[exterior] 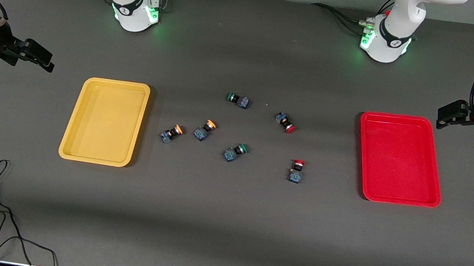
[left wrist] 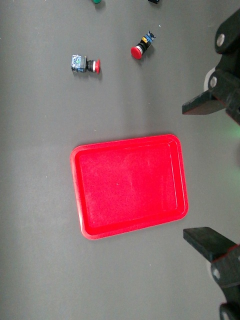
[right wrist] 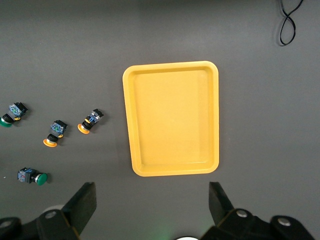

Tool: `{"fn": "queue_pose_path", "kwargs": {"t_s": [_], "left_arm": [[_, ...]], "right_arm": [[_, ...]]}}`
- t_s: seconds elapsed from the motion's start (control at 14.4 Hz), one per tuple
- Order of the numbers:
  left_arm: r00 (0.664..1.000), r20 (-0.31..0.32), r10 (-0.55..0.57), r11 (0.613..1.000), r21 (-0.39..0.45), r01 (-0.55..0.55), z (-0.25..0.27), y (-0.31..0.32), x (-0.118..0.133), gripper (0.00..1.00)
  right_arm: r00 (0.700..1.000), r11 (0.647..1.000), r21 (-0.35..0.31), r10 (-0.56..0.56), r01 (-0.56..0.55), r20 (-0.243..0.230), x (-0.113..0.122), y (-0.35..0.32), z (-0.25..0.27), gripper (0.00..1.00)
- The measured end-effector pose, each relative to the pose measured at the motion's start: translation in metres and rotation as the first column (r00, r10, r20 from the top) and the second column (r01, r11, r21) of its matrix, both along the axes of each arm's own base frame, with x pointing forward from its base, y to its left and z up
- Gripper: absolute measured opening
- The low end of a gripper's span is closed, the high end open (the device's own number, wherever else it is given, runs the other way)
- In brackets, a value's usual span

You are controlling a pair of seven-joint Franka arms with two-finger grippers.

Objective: Place red and yellow buttons in trays

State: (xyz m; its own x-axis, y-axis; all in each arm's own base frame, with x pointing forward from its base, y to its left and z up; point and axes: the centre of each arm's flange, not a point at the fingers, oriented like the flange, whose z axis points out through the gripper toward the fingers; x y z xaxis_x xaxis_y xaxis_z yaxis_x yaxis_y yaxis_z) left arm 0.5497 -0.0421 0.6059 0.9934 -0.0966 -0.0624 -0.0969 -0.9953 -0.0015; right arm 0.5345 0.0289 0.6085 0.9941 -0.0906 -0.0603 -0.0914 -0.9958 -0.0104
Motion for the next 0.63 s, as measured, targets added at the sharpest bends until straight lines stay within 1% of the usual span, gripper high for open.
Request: {"fn": "queue_pose_path", "kwargs": {"t_s": [0.35,0.49,0.63], "left_arm": [[1.000,0.000,-0.017,1.000,-0.001,0.017,0.000,0.004,0.000,1.00],[1.000,-0.001,-0.018,1.000,-0.001,0.018,0.000,0.004,0.000,1.00],[1.000,-0.004,-0.018,1.000,-0.001,0.018,-0.001,0.003,0.000,1.00]], "right_arm": [[1.000,1.000,0.000,0.003,-0.003,-0.011,0.001,0.002,-0.005,1.00],[0.999,1.000,0.004,0.011,-0.011,-0.034,0.006,0.008,-0.017,1.00],[0.997,1.000,0.030,0.004,-0.002,-0.074,0.015,0.026,-0.043,1.00]]}}
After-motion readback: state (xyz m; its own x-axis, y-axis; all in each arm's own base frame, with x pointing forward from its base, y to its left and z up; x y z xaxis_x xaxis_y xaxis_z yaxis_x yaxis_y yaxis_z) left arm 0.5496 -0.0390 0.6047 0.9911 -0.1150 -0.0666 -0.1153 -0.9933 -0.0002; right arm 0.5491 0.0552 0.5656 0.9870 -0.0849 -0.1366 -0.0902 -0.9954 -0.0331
